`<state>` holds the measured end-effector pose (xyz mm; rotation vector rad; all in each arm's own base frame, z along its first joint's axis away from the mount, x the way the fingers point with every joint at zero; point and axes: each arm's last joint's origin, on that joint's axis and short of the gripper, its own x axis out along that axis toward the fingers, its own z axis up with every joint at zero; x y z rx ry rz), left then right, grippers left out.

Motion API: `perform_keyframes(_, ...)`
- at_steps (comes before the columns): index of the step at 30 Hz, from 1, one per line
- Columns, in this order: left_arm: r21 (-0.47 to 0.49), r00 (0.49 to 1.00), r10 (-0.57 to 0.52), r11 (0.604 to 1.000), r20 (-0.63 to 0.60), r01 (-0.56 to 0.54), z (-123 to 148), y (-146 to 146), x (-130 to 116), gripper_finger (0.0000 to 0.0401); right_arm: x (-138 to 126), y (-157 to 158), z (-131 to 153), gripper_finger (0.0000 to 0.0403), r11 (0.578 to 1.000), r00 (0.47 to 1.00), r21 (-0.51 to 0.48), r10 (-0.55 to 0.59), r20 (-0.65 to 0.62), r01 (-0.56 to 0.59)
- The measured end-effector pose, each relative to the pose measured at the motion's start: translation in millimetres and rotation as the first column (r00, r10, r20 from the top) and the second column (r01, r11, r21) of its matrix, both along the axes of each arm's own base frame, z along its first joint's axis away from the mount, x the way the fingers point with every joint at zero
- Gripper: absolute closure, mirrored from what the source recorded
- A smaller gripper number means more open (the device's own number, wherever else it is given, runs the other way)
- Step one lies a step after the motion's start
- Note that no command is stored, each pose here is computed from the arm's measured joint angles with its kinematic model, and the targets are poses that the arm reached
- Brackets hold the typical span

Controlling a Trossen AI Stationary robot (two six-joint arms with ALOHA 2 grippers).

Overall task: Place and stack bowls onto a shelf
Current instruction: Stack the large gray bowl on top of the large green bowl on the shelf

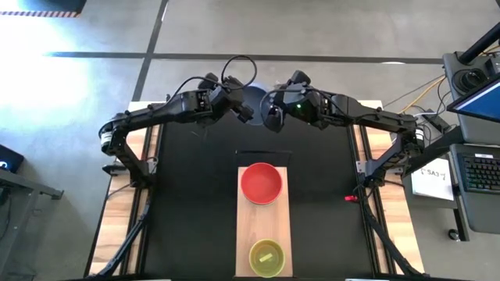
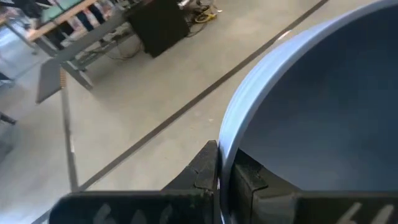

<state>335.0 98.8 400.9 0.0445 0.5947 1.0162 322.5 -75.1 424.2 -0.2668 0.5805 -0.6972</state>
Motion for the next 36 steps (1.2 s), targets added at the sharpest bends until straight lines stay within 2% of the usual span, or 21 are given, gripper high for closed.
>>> perform_keyframes(5, -0.030, 0.999, -0.046, 0.998, 0.014, 0.046, 0, -3, 2, 0.0401, 7, -4, -8, 0.0160, 1.000, 0.999, -0.008, -0.006, -0.040, 0.006)
perform_keyframes(8, -0.050, 0.996, -0.079, 0.996, 0.028, 0.080, 0, -5, 3, 0.0401, 10, -6, -12, 0.0167, 0.998, 0.995, -0.057, -0.042, -0.085, 0.037)
perform_keyframes(11, -0.050, 0.996, -0.081, 0.995, 0.028, 0.082, 0, -5, 4, 0.0401, 14, -8, -17, 0.0174, 0.993, 0.988, -0.101, -0.081, -0.128, 0.068)
perform_keyframes(15, -0.051, 0.996, -0.083, 0.995, 0.028, 0.084, 0, -5, 4, 0.0401, 18, -9, -22, 0.0195, 0.991, 0.984, -0.114, -0.082, -0.155, 0.064)
perform_keyframes(19, -0.051, 0.996, -0.085, 0.995, 0.027, 0.086, 0, -5, 4, 0.0401, 22, -9, -26, 0.0249, 0.991, 0.981, -0.119, -0.076, -0.180, 0.055)
perform_keyframes(25, -0.060, 0.995, -0.091, 0.994, 0.034, 0.093, 0, -6, 4, 0.0400, 22, -11, -26, 0.0374, 0.987, 0.977, -0.145, -0.096, -0.190, 0.069)
perform_keyframes(27, -0.062, 0.995, -0.093, 0.994, 0.036, 0.095, 0, -6, 4, 0.0399, 21, -11, -25, 0.0385, 0.986, 0.977, -0.148, -0.100, -0.188, 0.072)
perform_keyframes(31, -0.060, 0.993, -0.100, 0.993, 0.056, 0.103, 1, -6, 6, 0.0376, 18, -11, -22, 0.0393, 0.985, 0.976, -0.159, -0.105, -0.191, 0.075)
perform_keyframes(36, -0.091, 0.977, -0.180, 0.977, 0.110, 0.191, 4, -7, 10, 0.0316, 17, -11, -24, 0.0394, 0.989, 0.975, -0.137, -0.086, -0.202, 0.059)
